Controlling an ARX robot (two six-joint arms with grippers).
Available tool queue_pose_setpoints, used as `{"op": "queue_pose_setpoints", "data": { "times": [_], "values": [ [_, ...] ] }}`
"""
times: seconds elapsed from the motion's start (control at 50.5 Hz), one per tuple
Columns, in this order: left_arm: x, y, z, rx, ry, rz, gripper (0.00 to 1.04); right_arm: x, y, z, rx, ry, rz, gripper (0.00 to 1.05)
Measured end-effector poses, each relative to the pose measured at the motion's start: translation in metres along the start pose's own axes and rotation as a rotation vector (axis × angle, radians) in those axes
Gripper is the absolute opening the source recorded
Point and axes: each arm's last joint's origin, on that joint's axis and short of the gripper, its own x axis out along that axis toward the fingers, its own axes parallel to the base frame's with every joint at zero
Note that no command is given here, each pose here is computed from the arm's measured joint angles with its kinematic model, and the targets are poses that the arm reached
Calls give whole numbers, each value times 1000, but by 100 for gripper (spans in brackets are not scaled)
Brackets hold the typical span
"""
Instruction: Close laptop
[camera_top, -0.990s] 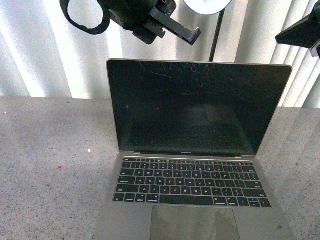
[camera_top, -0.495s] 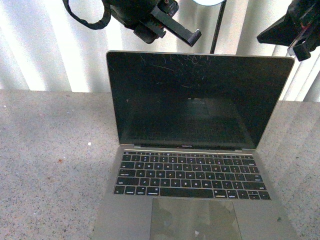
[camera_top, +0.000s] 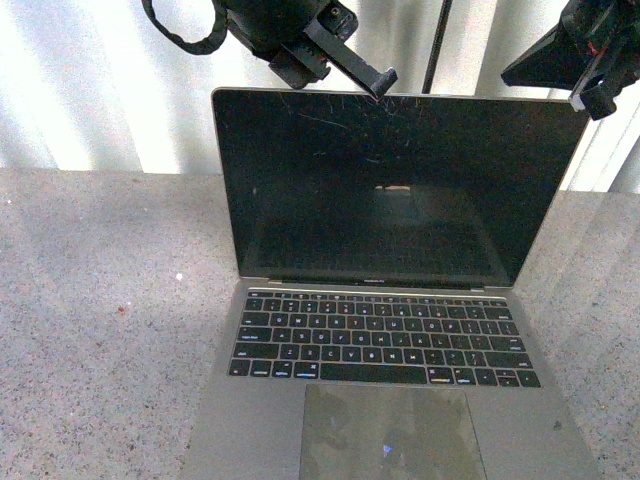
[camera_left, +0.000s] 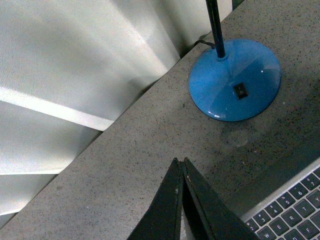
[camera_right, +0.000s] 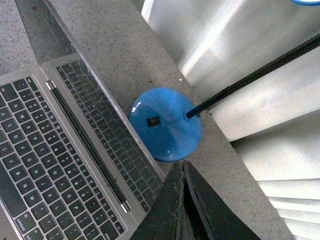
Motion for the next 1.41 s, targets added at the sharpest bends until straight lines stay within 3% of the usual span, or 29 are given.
{"op": "queue_pose_setpoints", "data": {
  "times": [0.851, 1.406],
  "values": [
    [-1, -10, 0, 40, 27, -62, 4, 6, -3, -5, -29, 26, 42, 3],
    [-5, -18, -11, 49, 58, -108, 4, 7, 10, -9, -38, 64, 111, 3]
  ]
}}
